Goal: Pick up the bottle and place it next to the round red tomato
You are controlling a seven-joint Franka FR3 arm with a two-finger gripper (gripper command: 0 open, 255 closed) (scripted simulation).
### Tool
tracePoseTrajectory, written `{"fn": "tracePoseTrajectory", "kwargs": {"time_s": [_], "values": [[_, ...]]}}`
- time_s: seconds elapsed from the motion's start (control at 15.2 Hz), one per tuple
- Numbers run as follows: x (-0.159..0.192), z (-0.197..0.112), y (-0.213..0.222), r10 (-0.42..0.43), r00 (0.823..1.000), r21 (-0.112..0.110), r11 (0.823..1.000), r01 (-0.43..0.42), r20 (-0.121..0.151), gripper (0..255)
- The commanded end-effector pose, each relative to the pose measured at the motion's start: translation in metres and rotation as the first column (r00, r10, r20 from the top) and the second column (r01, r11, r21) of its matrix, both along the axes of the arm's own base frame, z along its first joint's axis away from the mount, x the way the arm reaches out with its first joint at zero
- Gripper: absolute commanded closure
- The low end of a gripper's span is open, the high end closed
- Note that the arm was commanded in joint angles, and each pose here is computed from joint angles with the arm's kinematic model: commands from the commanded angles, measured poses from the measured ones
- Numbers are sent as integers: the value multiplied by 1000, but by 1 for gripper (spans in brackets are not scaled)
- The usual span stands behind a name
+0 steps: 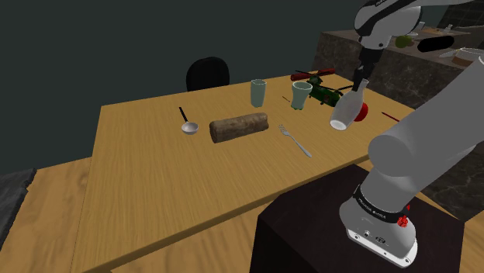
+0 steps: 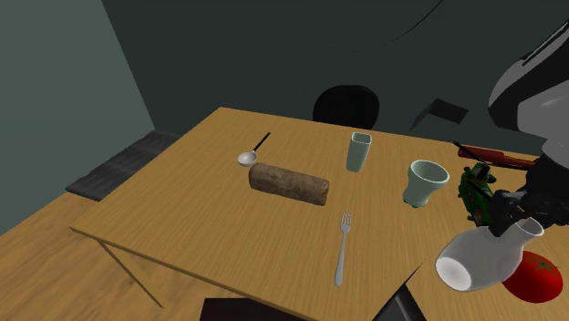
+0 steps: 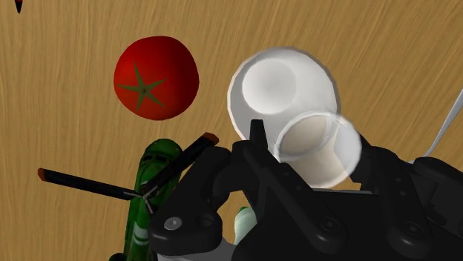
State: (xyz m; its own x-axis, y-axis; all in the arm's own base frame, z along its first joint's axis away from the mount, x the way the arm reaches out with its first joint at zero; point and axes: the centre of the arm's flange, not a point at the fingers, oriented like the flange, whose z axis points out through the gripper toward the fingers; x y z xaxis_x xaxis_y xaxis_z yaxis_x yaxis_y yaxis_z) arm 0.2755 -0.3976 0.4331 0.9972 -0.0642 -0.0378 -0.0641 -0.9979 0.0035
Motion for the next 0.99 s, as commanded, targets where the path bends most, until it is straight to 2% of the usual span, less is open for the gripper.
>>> {"fn": "tracePoseTrajectory", "kwargs": {"time_s": [0.0,0.26,0.33,0.66,0.92], "values": [[0,-1,0,0,1000,-1,1000,0,1,255],[0,-1,0,0,1000,-1,1000,0,1,255],[0,-1,0,0,1000,-1,1000,0,1,0],[0,-1,0,0,1000,-1,1000,0,1,0],[2,49,0,0,1000,-1,1000,0,1,0]]}}
